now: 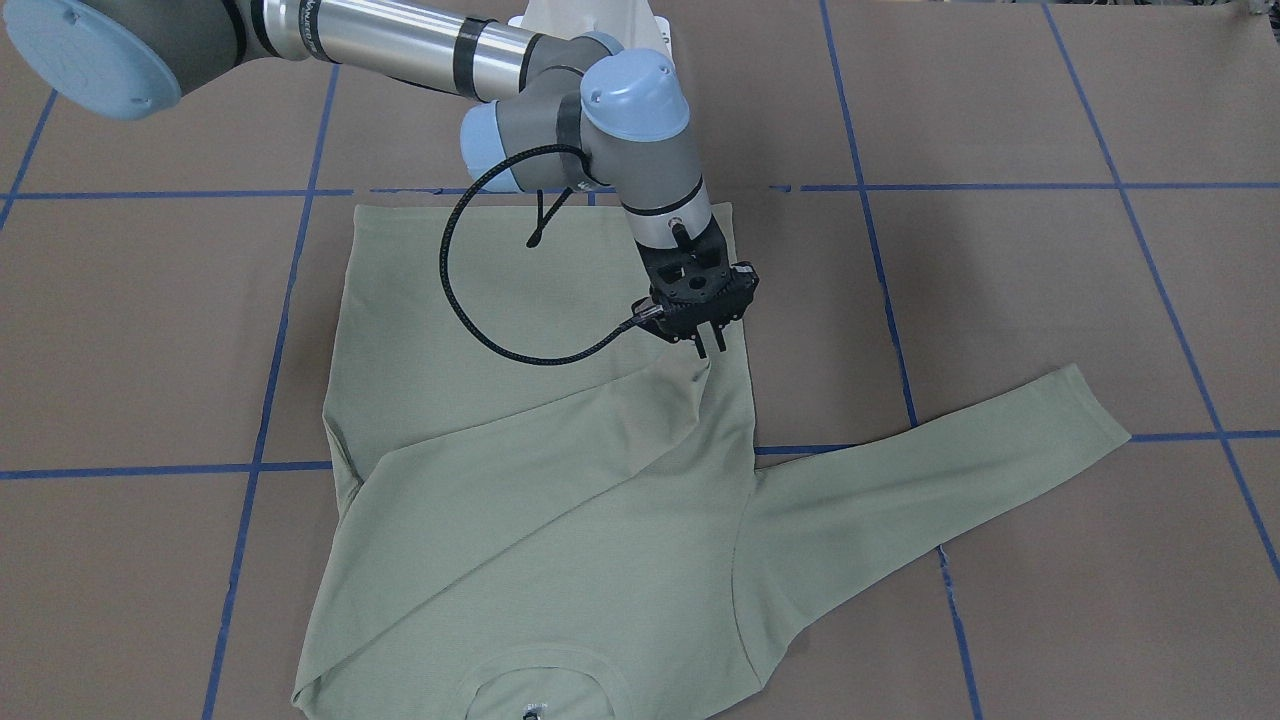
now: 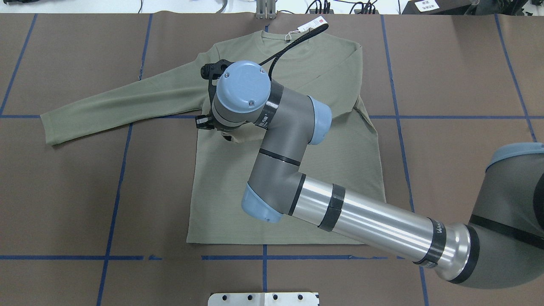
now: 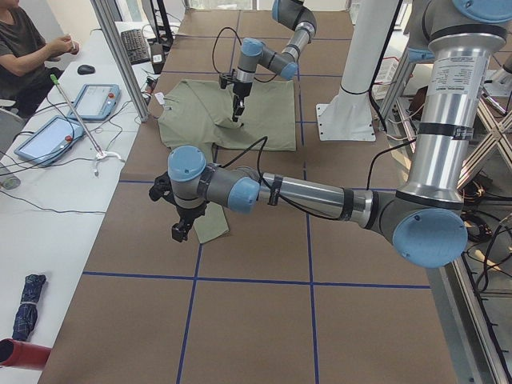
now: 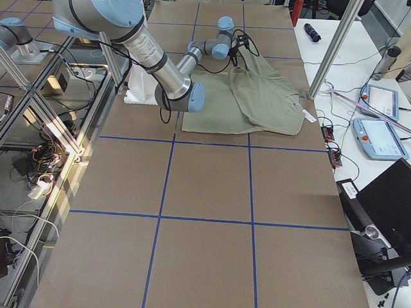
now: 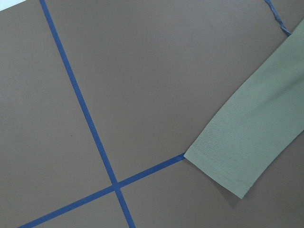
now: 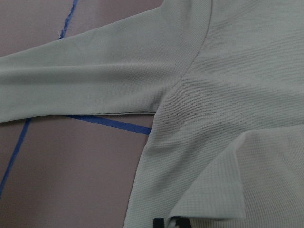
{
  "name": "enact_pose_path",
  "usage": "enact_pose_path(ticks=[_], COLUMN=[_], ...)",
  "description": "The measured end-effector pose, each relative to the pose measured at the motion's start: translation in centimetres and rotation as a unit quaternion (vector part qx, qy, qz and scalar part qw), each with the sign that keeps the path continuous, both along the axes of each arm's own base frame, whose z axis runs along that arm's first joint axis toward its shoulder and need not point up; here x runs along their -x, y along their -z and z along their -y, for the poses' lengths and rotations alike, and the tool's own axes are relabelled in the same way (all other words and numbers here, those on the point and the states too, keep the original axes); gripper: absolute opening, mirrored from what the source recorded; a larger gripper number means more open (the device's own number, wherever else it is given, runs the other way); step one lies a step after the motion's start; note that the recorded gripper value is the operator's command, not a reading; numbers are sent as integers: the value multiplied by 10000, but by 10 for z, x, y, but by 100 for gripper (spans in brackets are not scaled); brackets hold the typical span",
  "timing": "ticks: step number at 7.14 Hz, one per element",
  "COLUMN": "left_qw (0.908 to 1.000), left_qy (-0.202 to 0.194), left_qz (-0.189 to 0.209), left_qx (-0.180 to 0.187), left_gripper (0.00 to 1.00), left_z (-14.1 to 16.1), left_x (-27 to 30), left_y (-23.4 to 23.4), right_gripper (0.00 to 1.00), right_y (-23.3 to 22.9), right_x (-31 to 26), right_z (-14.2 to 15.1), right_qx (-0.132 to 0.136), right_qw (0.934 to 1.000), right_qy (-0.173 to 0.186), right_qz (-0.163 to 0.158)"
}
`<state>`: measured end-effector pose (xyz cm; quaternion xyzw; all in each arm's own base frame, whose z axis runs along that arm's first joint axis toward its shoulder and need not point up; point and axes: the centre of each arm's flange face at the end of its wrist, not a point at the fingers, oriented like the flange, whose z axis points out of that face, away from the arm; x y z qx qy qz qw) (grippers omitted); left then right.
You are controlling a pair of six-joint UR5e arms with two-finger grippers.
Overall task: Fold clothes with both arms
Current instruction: 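Carry the grasped sleeve with the right gripper across the shirt body, then release the sleeve and lift the right gripper back toward its side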
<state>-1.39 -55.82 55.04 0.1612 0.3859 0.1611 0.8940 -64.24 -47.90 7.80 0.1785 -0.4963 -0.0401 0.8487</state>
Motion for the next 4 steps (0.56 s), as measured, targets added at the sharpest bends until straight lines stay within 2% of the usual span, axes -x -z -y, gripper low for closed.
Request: enact_pose_path(ticks=[2, 4], left_qw=[10000, 9998], left_qy=[-1, 138], left_qz=[-12, -80], left_qx=[-25, 71], left_gripper=[100, 100], left_z=[0, 2], left_x=[-1, -16], left_y=[2, 8], right_gripper=[100, 100], right_y=[7, 7], right_x=[9, 9], right_z=[-8, -8], right_qx=[81, 338], right_qw=[9999, 9993], right_qy=[-11, -94], right_qz=[127, 115])
